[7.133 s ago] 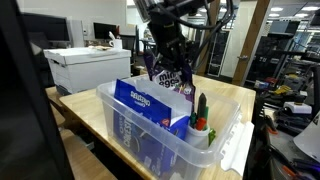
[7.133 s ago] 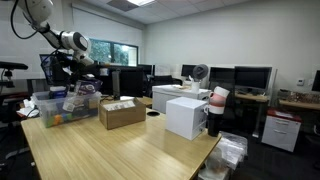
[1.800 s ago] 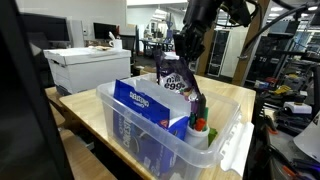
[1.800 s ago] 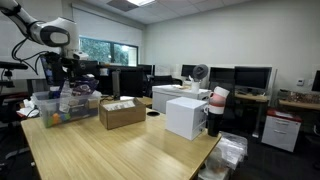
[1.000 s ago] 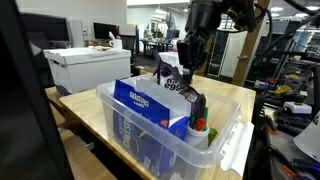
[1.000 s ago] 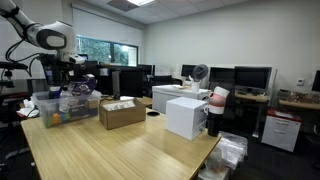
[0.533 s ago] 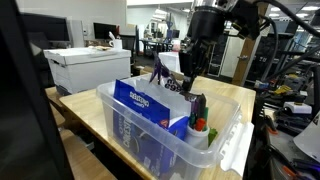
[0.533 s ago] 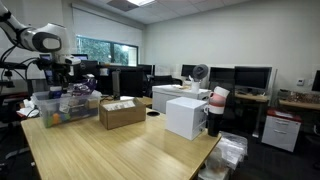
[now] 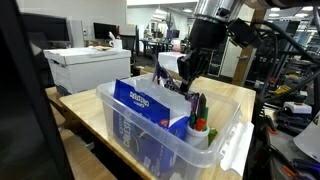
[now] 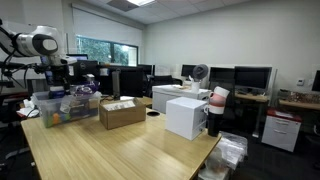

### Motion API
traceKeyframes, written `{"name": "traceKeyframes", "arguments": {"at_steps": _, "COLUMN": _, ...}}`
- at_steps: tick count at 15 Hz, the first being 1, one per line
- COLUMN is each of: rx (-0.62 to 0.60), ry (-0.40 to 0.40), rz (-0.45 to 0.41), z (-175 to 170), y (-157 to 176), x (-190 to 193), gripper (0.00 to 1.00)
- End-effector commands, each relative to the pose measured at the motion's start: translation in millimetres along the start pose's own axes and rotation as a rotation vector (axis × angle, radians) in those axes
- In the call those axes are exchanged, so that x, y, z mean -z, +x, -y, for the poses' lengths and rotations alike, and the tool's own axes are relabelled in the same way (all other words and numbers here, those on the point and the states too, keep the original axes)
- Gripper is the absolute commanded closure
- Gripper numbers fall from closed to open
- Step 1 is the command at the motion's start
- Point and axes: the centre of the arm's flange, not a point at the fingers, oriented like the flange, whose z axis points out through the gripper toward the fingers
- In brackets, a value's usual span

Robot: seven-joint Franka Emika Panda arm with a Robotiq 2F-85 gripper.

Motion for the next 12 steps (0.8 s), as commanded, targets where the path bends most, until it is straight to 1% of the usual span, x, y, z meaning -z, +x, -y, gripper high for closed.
{"name": "traceKeyframes", "arguments": {"at_steps": 1, "rx": -0.056, "ry": -0.047, "rz": -0.086, "z": -3.7, "y": 8.7, "x": -4.4, "gripper": 0.99}}
{"name": "traceKeyframes", "arguments": {"at_steps": 4, "rx": -0.083, "ry": -0.064, "rz": -0.138, "z": -7.8, "y": 20.0, "x": 0.3, "gripper": 0.99}}
{"name": "traceKeyframes", "arguments": {"at_steps": 7, "rx": -0.101, "ry": -0.078, "rz": -0.170, "z": -10.6, "y": 28.1, "x": 1.5, "gripper": 0.99}}
{"name": "traceKeyframes", "arguments": {"at_steps": 10, "rx": -0.114, "ry": -0.083, "rz": -0.180, "z": -12.8, "y": 31.8, "x": 1.3, "gripper": 0.99}}
{"name": "traceKeyframes", "arguments": {"at_steps": 12, "rx": -0.121, "ry": -0.074, "rz": -0.167, "z": -13.4, "y": 33.3, "x": 1.6, "gripper": 0.98}}
